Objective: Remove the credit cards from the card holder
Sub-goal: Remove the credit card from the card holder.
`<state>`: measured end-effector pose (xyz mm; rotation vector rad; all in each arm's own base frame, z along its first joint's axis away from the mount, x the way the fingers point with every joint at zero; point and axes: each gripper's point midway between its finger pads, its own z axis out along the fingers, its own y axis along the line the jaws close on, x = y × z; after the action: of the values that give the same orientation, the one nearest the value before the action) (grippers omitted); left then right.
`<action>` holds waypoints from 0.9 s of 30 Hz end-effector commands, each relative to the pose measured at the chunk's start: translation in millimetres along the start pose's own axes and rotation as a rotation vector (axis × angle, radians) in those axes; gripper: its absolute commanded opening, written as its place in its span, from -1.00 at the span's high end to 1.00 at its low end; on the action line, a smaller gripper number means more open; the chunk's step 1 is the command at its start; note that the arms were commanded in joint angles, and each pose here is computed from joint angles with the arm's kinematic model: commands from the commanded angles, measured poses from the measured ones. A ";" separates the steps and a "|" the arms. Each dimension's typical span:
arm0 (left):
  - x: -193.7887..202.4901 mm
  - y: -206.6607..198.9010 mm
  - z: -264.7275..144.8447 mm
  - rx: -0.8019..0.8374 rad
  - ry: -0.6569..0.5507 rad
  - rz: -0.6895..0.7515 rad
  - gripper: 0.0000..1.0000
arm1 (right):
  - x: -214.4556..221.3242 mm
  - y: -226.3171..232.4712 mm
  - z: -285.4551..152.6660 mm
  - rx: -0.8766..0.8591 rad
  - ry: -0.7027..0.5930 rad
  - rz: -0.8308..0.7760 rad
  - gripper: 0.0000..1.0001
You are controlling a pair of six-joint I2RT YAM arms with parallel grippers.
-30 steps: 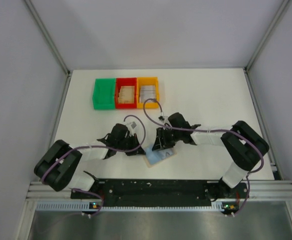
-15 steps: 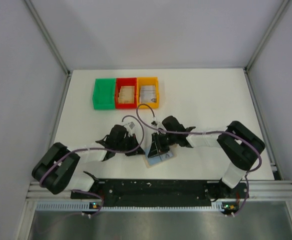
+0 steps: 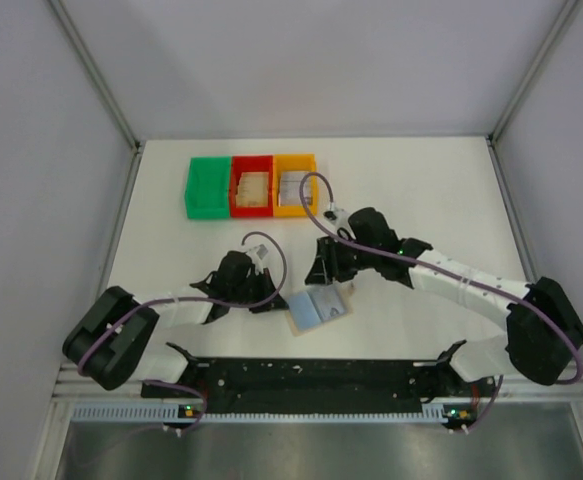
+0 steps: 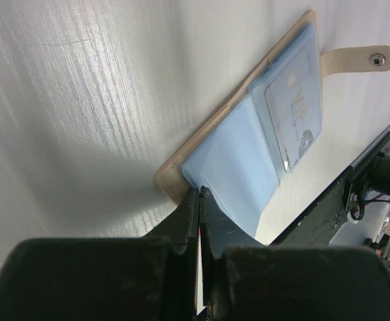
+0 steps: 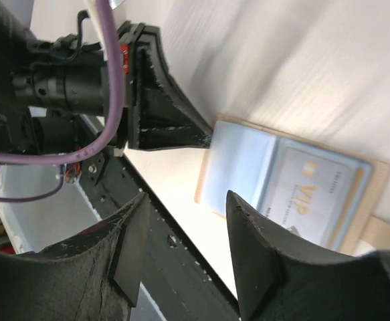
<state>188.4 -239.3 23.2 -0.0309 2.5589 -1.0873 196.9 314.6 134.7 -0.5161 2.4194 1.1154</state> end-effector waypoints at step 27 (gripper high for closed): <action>-10.0 -79.8 -3.1 0.163 -0.016 0.037 -0.04 | 48.1 -98.8 8.1 0.301 0.080 0.100 0.29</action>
<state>192.3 -262.6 83.4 -0.0048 2.4174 -1.1546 203.2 257.7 49.0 -0.3857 2.6419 0.7731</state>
